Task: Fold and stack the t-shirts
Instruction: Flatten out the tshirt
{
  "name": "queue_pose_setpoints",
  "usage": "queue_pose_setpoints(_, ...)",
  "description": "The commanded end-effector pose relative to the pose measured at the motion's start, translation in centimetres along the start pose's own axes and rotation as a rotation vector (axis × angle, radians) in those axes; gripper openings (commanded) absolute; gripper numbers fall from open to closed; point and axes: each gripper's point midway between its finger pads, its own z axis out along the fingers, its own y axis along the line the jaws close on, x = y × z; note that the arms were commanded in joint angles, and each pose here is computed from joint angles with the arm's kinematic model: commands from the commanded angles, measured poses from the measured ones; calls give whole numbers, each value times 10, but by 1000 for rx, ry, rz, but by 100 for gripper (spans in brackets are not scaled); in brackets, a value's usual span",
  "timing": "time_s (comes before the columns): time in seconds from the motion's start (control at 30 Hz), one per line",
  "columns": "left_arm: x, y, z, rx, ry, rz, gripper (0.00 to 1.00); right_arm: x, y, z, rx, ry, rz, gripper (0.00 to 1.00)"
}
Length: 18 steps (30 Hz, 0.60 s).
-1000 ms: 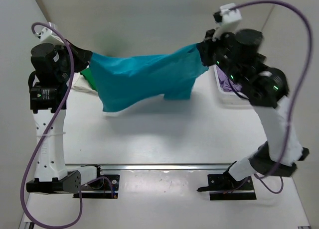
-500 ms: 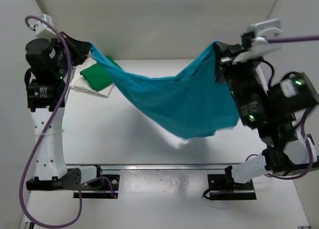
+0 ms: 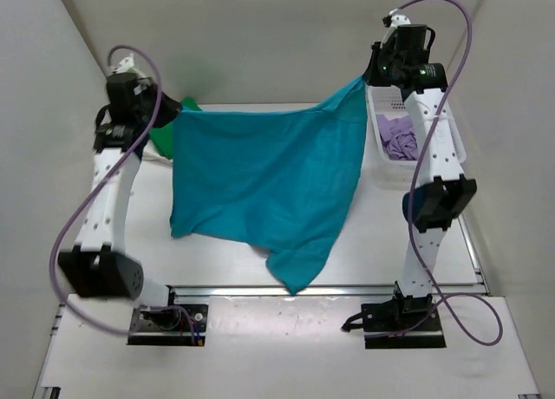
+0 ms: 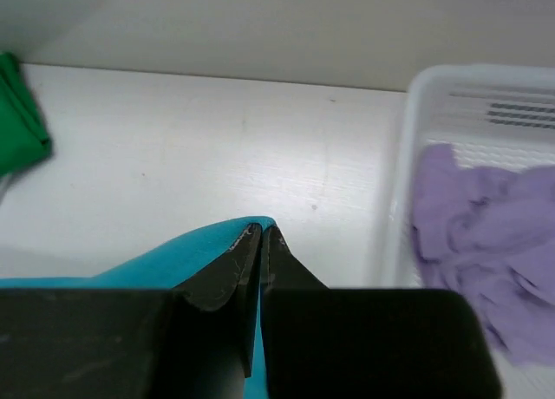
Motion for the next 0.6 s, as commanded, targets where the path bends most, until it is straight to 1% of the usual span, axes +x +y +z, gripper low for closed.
queue_pose_setpoints(0.0, 32, 7, 72, -24, 102, -21, 0, -53, 2, 2, -192, -147, 150, 0)
queue_pose_setpoints(0.03, 11, -10, 73, 7, 77, -19, 0, -67, 4, -1, -236, -188, 172, 0)
queue_pose_setpoints(0.07, -10, -22, 81, 19, 37, -10, 0, -83, -6, -5, -232, -240, 176, 0)
queue_pose_setpoints(0.1, -31, -44, 80, 52, -17, 8, 0, -99, -18, -15, -226, -291, 192, 0)
queue_pose_setpoints(0.13, -45, -49, 77, 44, -53, 16, 0, -117, -17, -32, -247, -356, 176, 1)
queue_pose_setpoints(0.17, -68, -68, 71, 87, -108, 23, 0, -132, -19, -40, -244, -419, 154, 0)
queue_pose_setpoints(0.2, -89, -78, 64, 115, -160, 21, 0, -143, -15, -57, -234, -462, 136, 0)
queue_pose_setpoints(0.23, -102, -80, 61, 145, -175, -3, 0, -163, -7, -86, -249, -546, 94, 0)
queue_pose_setpoints(0.27, -114, -83, 58, 161, -201, -10, 0, -177, -3, -101, -253, -615, 62, 0)
queue_pose_setpoints(0.3, -126, -87, 54, 170, -230, -12, 0, -186, -2, -119, -231, -654, 57, 0)
queue_pose_setpoints(0.33, -131, -85, 56, 167, -241, -2, 0, -189, -3, -125, -225, -670, 30, 0)
queue_pose_setpoints(0.4, -129, -74, 60, 139, -235, 9, 0, -185, -14, -116, -204, -642, 37, 0)
queue_pose_setpoints(0.43, -118, -64, 68, 117, -211, 17, 0, -171, -20, -100, -200, -580, 46, 0)
queue_pose_setpoints(0.47, -115, -65, 71, 128, -209, 15, 0, -149, -23, -75, -197, -491, 71, 0)
queue_pose_setpoints(0.53, -82, -46, 83, 100, -155, 23, 0, -119, -24, -47, -149, -370, 71, 0)
queue_pose_setpoints(0.57, -63, -35, 88, 89, -131, 26, 0, -94, -23, -27, -134, -281, 66, 0)
